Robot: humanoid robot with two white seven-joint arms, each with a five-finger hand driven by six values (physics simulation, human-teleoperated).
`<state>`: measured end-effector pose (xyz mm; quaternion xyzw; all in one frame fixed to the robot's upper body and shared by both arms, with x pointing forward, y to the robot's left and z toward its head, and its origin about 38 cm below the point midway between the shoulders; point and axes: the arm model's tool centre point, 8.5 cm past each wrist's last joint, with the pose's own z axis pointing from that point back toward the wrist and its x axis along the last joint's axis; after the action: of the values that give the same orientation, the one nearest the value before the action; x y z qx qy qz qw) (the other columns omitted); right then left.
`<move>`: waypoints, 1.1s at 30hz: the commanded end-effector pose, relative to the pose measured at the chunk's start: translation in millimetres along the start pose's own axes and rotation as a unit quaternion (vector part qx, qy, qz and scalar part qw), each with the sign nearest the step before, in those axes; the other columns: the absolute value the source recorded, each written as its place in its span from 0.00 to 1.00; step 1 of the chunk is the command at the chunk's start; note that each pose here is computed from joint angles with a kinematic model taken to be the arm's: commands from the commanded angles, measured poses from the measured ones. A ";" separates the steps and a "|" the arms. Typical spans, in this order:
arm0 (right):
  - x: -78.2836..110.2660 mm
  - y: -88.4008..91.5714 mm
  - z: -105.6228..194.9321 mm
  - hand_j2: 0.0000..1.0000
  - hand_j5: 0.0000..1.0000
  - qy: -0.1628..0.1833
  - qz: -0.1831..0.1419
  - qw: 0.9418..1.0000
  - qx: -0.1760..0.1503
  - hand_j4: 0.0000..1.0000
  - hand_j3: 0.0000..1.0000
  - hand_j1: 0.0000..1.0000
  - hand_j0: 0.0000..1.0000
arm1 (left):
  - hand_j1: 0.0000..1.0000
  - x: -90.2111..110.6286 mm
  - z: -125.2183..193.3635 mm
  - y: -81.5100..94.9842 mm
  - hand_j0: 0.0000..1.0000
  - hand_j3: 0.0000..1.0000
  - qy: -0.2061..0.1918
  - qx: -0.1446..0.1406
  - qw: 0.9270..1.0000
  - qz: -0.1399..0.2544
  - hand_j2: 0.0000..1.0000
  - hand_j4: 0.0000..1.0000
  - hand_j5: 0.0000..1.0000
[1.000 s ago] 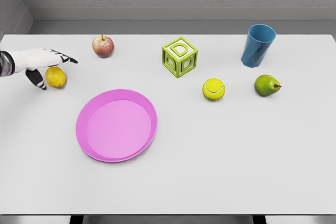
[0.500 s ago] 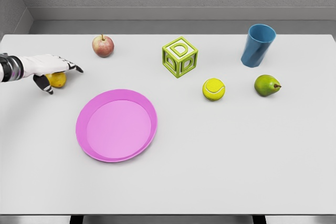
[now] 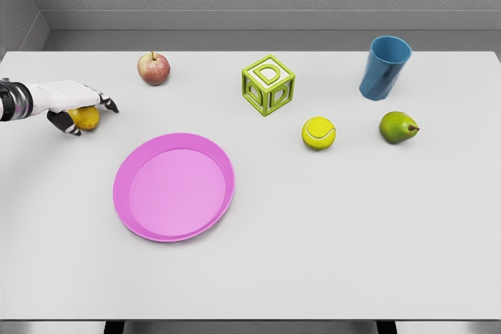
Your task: Put the lemon on the plate with left arm
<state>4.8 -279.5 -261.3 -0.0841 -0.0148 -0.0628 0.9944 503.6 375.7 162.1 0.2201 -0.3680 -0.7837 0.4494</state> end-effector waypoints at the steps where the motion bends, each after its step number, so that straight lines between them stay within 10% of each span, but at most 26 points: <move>1: 0.0 0.0 0.0 1.00 1.00 0.000 0.000 1.000 0.000 1.00 1.00 1.00 1.00 | 0.73 -0.7 1.0 0.5 0.73 0.73 0.001 0.001 1.000 0.001 0.73 0.73 0.73; 33: 0.0 0.0 0.0 1.00 1.00 0.000 0.000 1.000 0.000 1.00 1.00 1.00 1.00 | 0.53 16.3 4.6 25.1 0.53 0.53 -0.022 0.029 0.999 -0.025 0.53 0.53 0.53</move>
<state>4.8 -279.5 -261.3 -0.0841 -0.0148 -0.0628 0.9944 505.6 357.5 180.1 0.2241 -0.3885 -0.7900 0.4181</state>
